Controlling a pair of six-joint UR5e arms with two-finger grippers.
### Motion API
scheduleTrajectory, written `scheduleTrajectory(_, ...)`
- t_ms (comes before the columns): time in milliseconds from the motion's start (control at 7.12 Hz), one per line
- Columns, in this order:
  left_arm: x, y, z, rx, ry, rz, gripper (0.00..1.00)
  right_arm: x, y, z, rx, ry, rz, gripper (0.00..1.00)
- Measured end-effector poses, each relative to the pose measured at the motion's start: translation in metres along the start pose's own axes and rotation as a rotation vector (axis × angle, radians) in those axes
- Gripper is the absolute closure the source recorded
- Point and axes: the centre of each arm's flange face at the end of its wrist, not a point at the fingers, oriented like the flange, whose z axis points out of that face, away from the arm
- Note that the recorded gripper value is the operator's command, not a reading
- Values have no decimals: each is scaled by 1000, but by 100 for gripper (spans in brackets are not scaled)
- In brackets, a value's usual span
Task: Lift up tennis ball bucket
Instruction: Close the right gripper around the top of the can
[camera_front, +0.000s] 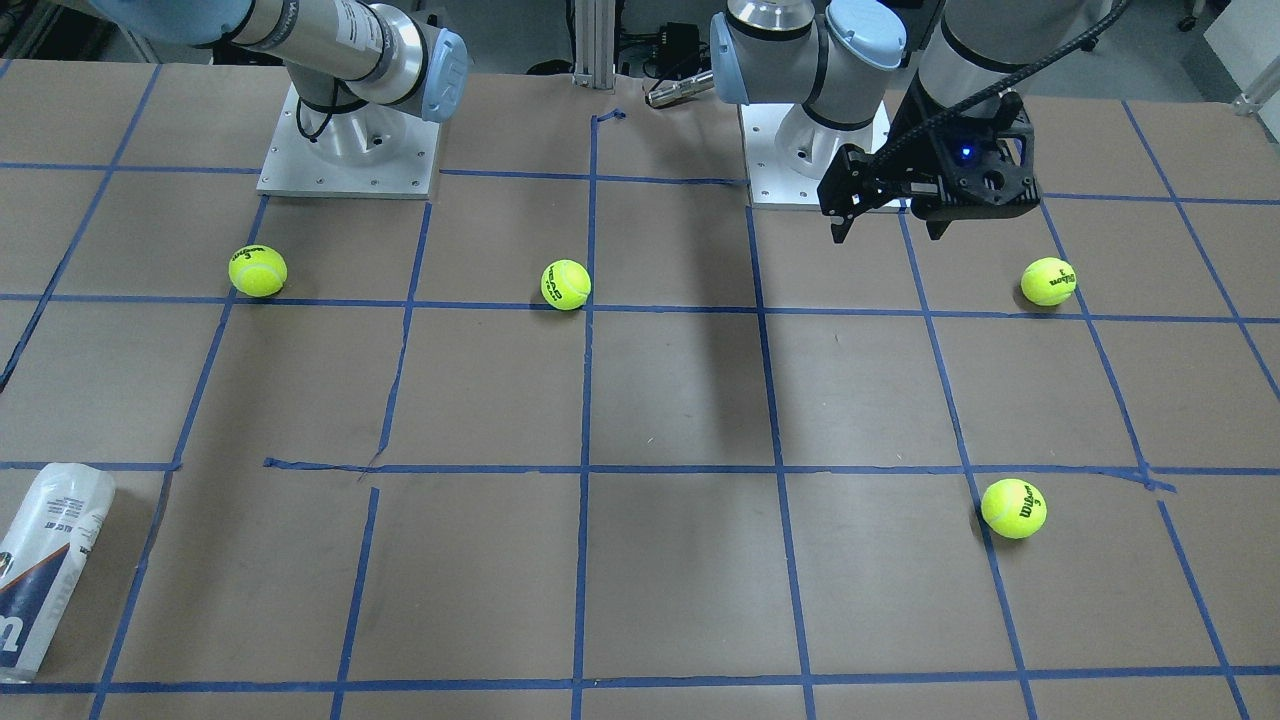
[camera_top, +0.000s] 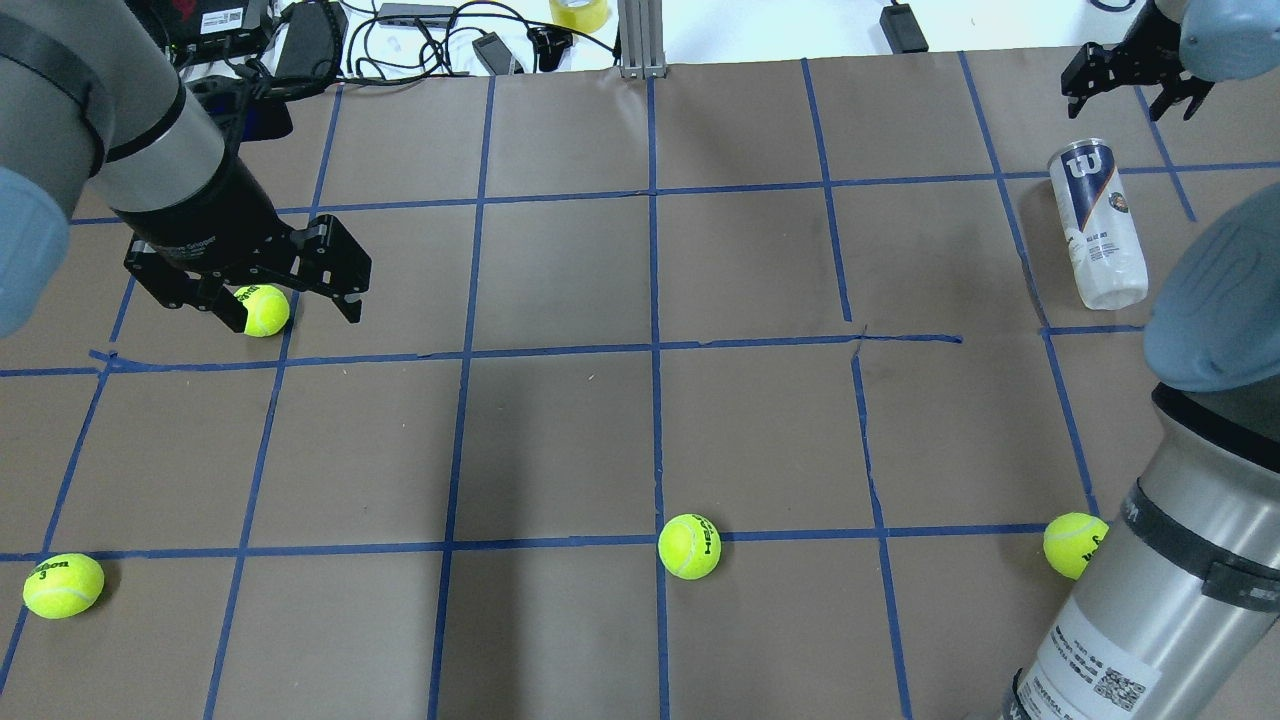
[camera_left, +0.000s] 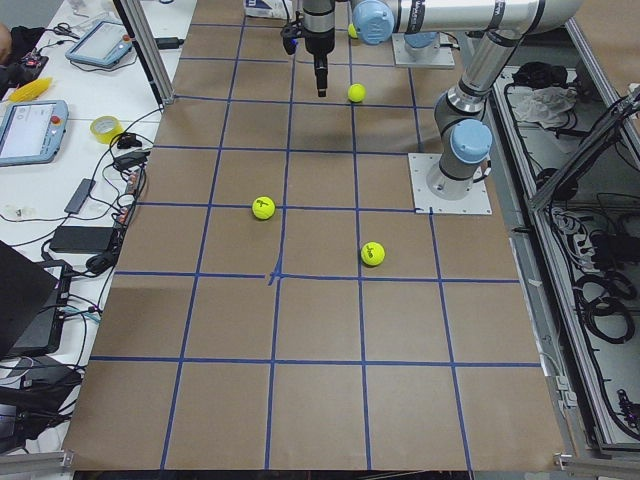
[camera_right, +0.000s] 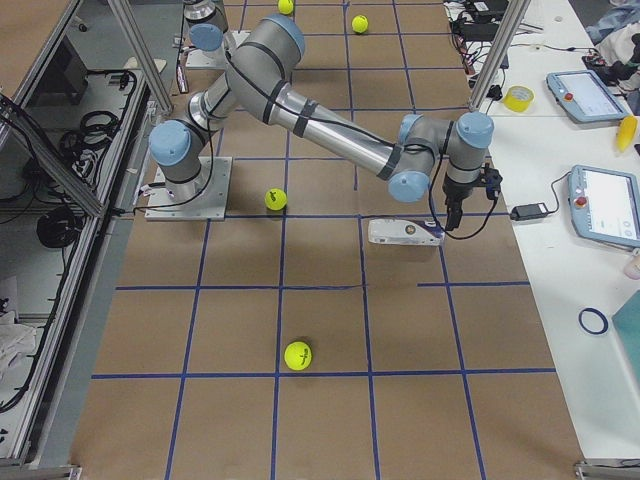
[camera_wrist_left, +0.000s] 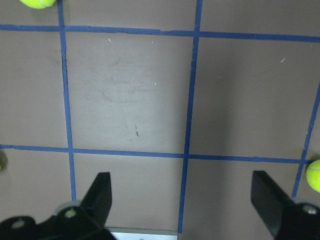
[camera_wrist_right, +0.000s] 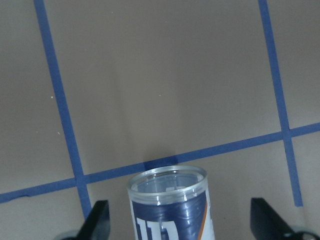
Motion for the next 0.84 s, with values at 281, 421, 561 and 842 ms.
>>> scheduleTrajectory(281,0,1,2,-6,0,-6,0,2,-1,21,-7,-9,-27,0)
scheduleTrajectory(421,0,1,3,-8,0,-7,0,1,-1,37,-22,-23,-38,0)
scheduleTrajectory(561,0,1,3,-9,0,-8,0,1,-1,51,-35,-36,-56,0)
scheduleTrajectory(842,0,1,3,-8,0,-10,0,1,1,66,-53,-48,-85,0)
